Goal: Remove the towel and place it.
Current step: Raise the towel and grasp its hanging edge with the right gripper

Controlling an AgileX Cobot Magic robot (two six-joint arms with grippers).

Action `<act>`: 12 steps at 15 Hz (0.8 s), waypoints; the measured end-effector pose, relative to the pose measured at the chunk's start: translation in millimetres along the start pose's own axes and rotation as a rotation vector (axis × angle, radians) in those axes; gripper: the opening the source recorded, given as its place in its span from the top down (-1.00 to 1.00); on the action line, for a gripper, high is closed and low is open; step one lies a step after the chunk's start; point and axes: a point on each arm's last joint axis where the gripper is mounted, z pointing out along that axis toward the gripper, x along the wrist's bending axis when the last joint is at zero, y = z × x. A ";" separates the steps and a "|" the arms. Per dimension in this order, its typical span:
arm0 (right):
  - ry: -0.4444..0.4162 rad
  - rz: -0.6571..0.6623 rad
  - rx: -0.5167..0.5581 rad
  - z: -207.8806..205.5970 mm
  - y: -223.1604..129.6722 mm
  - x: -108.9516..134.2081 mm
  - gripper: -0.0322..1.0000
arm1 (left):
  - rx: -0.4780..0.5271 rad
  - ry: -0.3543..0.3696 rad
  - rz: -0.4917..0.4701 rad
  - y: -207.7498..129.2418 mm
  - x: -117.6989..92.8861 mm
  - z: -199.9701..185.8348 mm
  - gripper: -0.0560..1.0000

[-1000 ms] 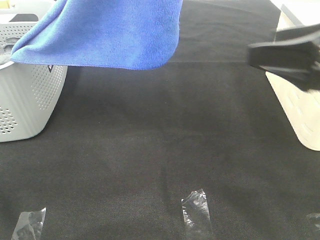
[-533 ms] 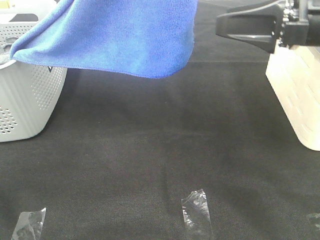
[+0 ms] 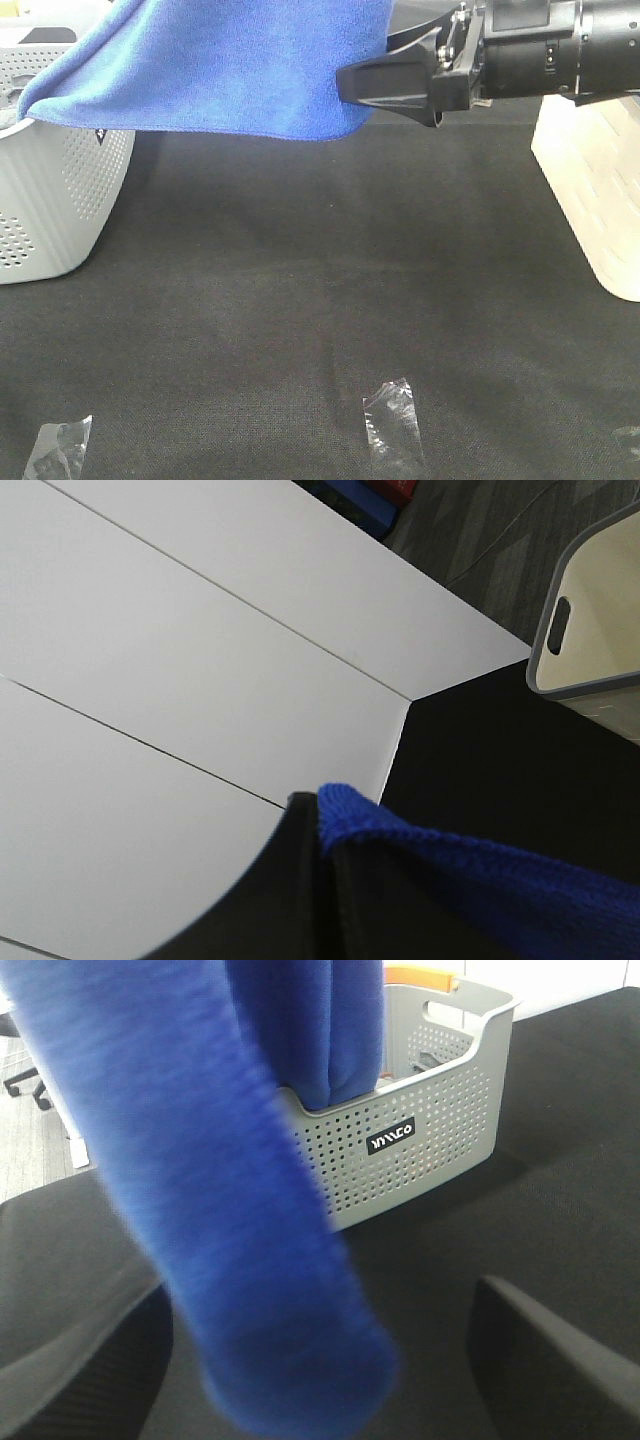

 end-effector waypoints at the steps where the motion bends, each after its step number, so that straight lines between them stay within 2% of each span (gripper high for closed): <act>1: 0.008 -0.001 -0.003 1.0 0.8 -0.6 -0.62 | 0.000 0.000 0.000 0.0 0.0 0.0 0.89; 3: 0.075 -0.004 -0.019 2.0 1.1 4.2 -0.62 | 0.000 0.000 0.000 0.0 0.0 0.0 0.89; 6: 0.237 0.010 -0.040 4.9 -2.5 14.4 -0.60 | -0.003 0.004 0.001 0.3 0.3 0.0 0.89; 8: 0.283 0.008 -0.004 6.1 -8.2 16.6 -0.55 | -0.001 0.011 0.017 0.1 1.0 0.0 0.89; 10: 0.286 -0.001 0.026 6.1 -11.1 16.9 -0.38 | 0.005 0.017 0.030 -1.1 2.1 0.1 0.89; 12: 0.271 0.003 0.033 6.4 -11.7 15.6 -0.05 | 0.017 0.017 0.026 -3.6 3.0 0.2 0.89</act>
